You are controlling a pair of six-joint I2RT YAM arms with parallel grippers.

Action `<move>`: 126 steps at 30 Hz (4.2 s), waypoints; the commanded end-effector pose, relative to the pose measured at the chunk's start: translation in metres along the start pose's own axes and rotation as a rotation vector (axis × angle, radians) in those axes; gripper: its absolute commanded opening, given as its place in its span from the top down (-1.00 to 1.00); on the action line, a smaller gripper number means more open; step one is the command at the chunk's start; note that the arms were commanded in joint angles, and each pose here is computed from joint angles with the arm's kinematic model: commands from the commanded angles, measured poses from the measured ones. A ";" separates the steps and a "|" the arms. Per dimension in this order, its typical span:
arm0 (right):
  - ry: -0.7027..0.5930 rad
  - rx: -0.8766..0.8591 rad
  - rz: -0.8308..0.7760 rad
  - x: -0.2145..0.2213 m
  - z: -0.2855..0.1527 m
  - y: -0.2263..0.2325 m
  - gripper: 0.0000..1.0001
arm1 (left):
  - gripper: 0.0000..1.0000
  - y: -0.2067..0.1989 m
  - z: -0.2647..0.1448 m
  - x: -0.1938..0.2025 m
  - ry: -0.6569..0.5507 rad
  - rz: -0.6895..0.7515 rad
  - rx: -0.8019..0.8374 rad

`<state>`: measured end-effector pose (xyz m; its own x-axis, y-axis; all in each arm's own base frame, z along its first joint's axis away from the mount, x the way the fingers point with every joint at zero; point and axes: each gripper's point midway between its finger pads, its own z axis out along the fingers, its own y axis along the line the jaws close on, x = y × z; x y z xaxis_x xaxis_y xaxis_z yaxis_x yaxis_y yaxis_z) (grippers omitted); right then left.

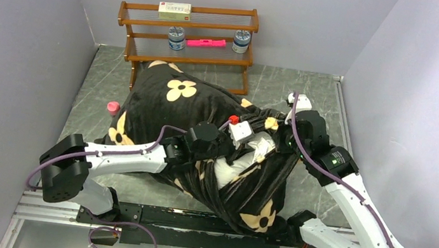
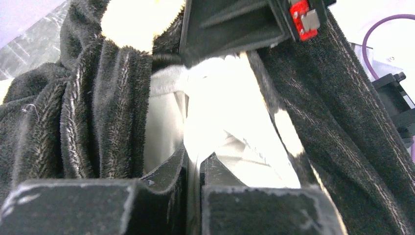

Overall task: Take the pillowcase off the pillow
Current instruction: Remove the pillow from the pillowcase.

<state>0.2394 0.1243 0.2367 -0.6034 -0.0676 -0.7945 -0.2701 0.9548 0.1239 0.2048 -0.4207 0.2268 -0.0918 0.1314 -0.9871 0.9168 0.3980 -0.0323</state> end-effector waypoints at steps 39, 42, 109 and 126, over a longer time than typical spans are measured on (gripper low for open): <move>-0.173 0.531 0.143 -0.046 0.007 -0.129 1.00 | 0.90 0.037 -0.116 0.098 0.237 -0.149 -0.284; -0.129 0.466 0.191 -0.032 0.025 -0.121 1.00 | 0.90 0.037 -0.120 0.090 0.199 -0.152 -0.283; -0.402 -0.759 -0.013 -0.029 -0.006 0.093 0.70 | -0.68 -0.025 -0.071 -0.133 -0.170 0.048 0.161; -0.397 -0.707 -0.031 -0.028 0.003 0.089 0.71 | -0.69 -0.016 -0.057 -0.154 -0.161 -0.156 0.060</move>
<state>0.2438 0.1956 0.2296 -0.4018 0.1423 -0.9046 -0.6779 0.6179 0.3983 0.1758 -0.3713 0.4038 -0.0613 -0.0884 -0.9942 0.9348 0.3441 -0.0882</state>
